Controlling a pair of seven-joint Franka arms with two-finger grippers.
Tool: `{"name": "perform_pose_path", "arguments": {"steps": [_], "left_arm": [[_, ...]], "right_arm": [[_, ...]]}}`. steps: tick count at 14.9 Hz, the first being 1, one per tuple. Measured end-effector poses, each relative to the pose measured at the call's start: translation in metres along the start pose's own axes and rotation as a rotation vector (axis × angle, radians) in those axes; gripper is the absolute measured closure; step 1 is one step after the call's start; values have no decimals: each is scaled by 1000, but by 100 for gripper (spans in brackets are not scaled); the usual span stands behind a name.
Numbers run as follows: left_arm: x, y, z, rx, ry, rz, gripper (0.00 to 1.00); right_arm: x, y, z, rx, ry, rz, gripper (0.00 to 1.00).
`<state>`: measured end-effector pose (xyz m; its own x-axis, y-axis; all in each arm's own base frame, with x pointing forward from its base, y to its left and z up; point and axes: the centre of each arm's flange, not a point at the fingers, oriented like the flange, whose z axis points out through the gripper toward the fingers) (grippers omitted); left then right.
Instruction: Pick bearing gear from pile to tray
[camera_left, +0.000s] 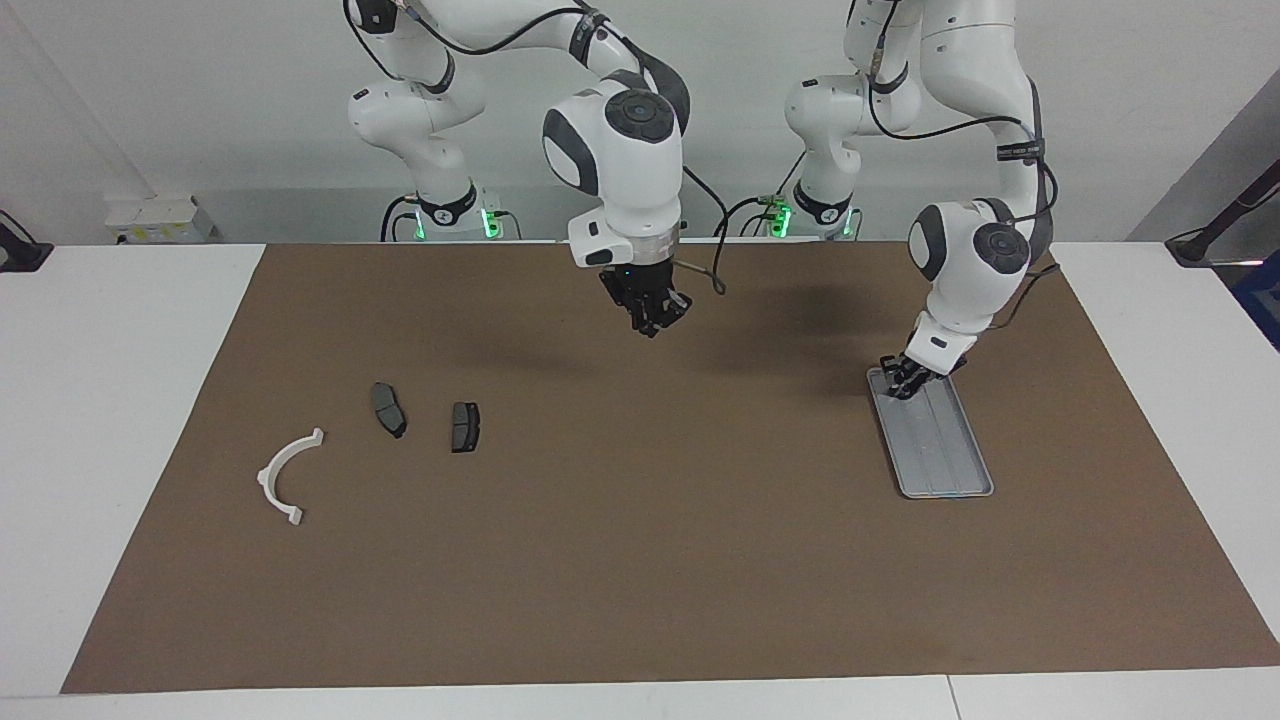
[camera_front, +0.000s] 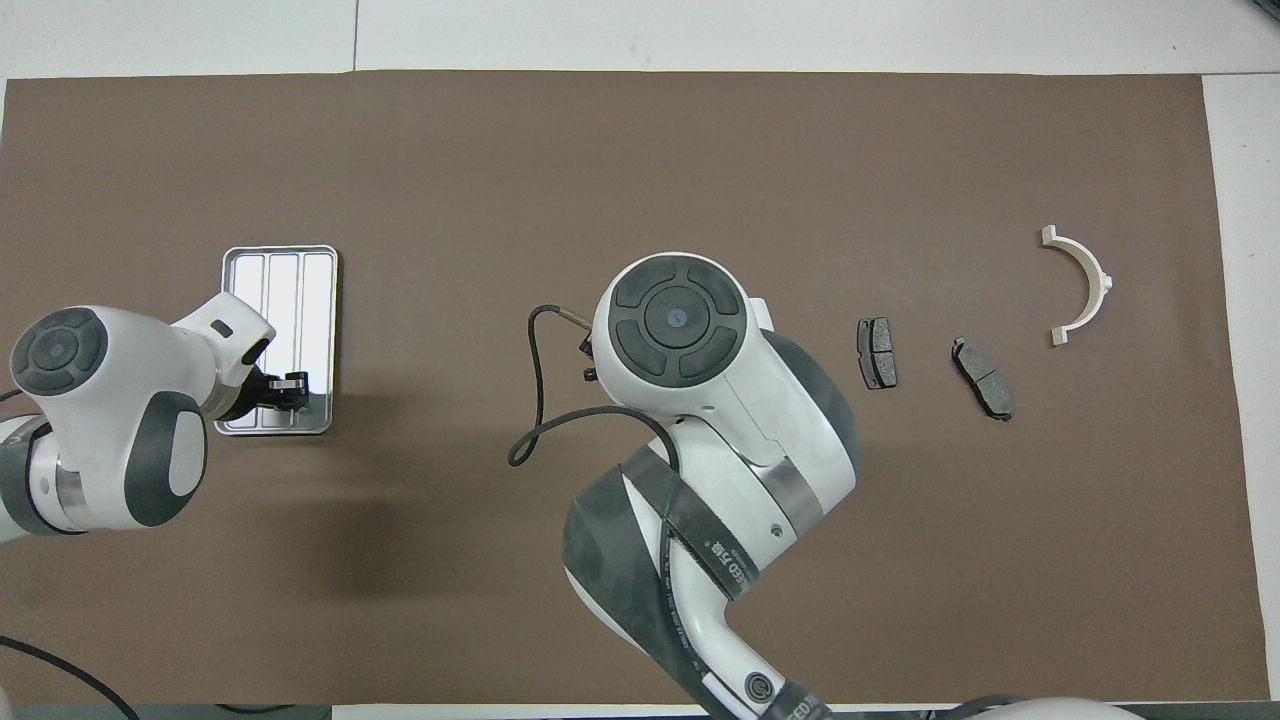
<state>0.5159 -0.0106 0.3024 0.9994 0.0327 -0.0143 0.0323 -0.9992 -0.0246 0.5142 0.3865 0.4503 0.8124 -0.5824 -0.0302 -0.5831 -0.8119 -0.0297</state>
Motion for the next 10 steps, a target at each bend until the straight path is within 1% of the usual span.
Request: {"name": "perform_pose_path", "arguments": {"steps": [6,7,8,9,10], "left_arm": [[0,0,0,0,0,3,65],[0,-1,1,0,-1,4,59],[-1,-2,2,0,-3,6,51],[-2,-3,3,0,-5,12,51],[-3,-5,4,0,-7,16,47]], "right_arm": [[-5,0,57,1,-5,-8,77],[-9,1,62,-6,-7,-13,77],[-12,2,65,-13,-8,-18,77],[-13,3,68,-20,-7,-22,77],[-14,5,73,-28,-6,-24,77]]}}
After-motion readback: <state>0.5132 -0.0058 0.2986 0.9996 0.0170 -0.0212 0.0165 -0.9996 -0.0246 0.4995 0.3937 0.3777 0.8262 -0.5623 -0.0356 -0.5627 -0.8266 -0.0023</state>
